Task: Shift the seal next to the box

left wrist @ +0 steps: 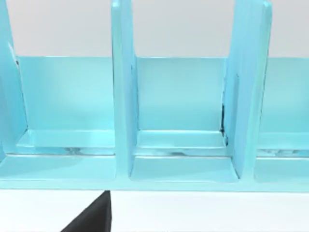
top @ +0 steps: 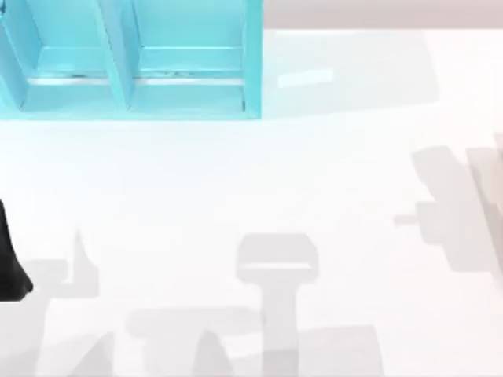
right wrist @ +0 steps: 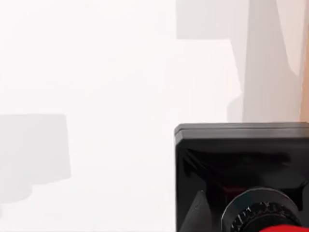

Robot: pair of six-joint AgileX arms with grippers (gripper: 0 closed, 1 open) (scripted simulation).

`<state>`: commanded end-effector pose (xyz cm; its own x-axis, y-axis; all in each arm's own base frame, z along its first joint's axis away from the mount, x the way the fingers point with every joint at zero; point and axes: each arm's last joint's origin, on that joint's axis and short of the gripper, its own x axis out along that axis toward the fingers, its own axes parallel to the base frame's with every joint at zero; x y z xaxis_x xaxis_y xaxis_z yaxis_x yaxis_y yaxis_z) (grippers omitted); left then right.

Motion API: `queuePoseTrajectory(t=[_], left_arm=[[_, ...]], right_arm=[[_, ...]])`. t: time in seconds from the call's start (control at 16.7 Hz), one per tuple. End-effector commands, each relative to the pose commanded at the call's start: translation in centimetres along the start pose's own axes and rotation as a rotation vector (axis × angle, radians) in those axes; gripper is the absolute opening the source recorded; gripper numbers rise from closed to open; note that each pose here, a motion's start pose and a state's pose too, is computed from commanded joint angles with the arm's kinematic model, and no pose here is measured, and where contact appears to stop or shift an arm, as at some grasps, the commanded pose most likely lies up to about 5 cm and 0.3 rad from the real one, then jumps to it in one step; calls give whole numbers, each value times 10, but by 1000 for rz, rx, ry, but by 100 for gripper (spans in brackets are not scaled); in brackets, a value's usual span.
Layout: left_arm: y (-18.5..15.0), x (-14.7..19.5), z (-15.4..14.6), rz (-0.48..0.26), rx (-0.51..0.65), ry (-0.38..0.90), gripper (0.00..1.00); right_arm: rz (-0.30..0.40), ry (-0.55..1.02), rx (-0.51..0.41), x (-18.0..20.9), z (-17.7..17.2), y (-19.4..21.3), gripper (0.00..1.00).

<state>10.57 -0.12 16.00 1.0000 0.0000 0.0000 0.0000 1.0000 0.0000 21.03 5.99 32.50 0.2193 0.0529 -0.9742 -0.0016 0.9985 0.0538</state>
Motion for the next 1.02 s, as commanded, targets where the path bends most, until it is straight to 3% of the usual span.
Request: queuePoseTrajectory(t=[0.36,0.78,1.02], left_arm=[[0,0,0,0,0,0,100],[0,0,0,0,0,0,100],[0,0,0,0,0,0,100]], right_arm=[[-11,11,4,23,-48,-30,0],[-12,17,1,25,-50,-31,0],[-12,17,1,46,-51,-31,0]])
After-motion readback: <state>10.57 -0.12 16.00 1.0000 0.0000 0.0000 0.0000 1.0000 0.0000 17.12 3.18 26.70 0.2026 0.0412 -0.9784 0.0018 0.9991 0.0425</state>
